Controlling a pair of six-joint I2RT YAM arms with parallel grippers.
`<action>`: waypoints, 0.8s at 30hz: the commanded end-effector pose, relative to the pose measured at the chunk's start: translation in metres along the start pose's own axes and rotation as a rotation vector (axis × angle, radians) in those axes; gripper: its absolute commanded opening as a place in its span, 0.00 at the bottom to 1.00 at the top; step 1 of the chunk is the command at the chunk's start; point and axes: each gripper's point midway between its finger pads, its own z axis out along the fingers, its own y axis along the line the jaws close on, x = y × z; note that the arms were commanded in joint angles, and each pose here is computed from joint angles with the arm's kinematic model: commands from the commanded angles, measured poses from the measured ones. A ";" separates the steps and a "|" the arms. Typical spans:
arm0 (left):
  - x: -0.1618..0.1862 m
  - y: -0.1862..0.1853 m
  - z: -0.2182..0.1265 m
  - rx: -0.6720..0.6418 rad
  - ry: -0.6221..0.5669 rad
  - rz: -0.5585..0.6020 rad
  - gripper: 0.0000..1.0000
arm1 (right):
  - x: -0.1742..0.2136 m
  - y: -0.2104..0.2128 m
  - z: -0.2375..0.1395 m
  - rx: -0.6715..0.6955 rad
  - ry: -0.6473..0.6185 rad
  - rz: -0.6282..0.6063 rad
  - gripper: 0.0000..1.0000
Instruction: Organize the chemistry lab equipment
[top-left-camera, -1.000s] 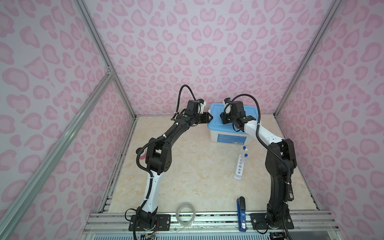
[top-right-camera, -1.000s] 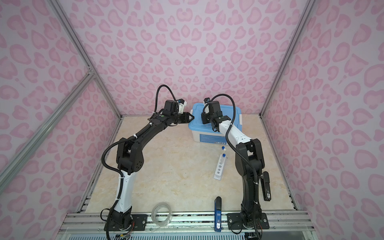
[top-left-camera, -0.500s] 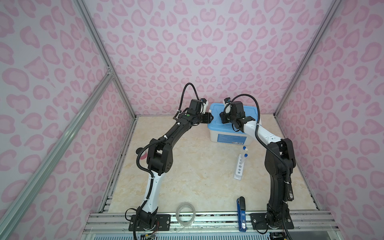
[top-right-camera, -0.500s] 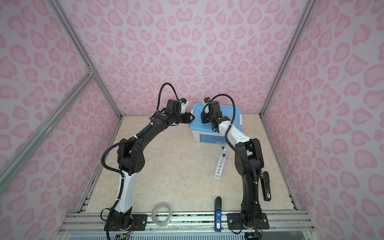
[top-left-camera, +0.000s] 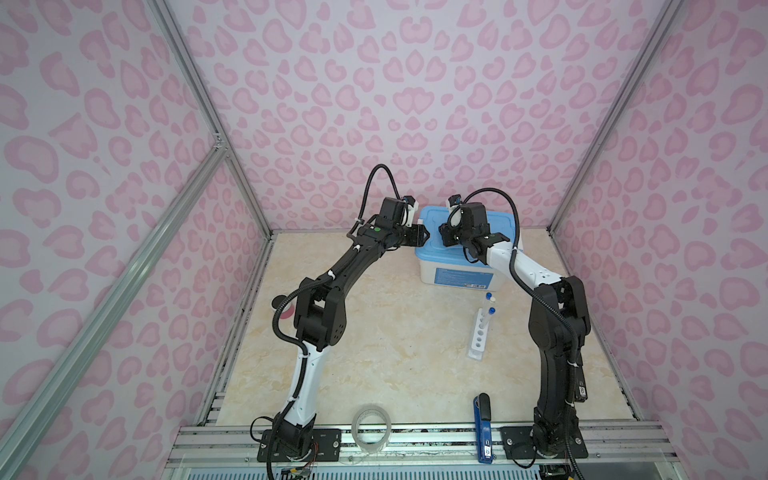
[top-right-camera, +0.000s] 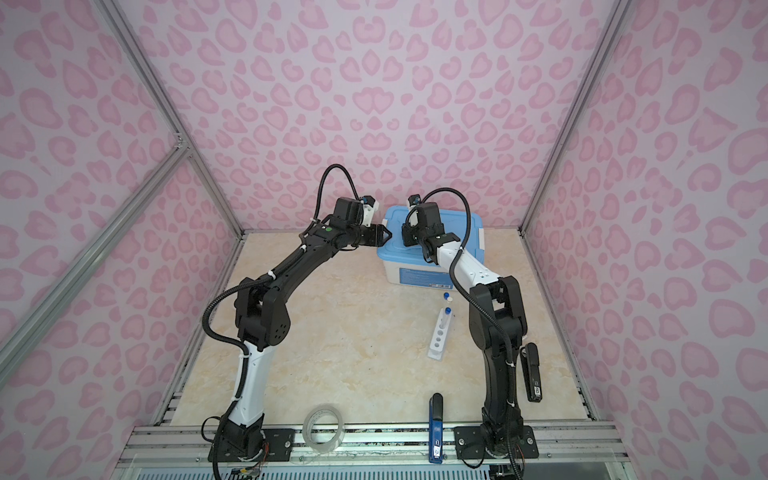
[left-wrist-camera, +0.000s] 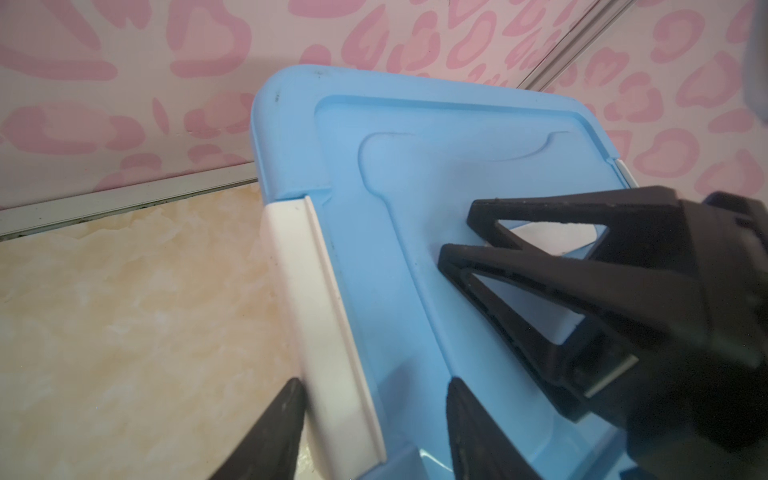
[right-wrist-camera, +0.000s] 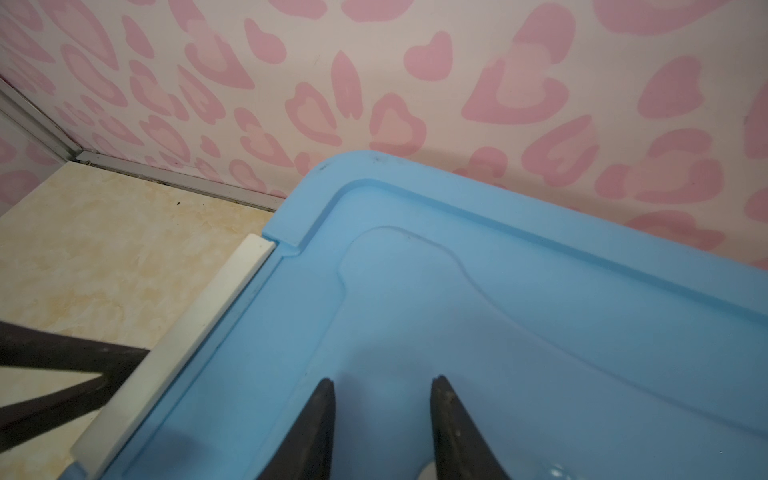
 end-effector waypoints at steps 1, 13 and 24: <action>-0.064 -0.053 -0.064 0.140 -0.159 0.056 0.60 | 0.085 -0.006 0.005 0.014 0.296 0.033 0.39; -0.100 -0.063 -0.131 0.148 -0.280 0.096 0.62 | 0.078 -0.007 0.005 0.006 0.282 0.046 0.39; -0.102 -0.051 -0.196 0.111 -0.419 0.152 0.66 | 0.056 -0.004 -0.005 0.003 0.248 0.032 0.39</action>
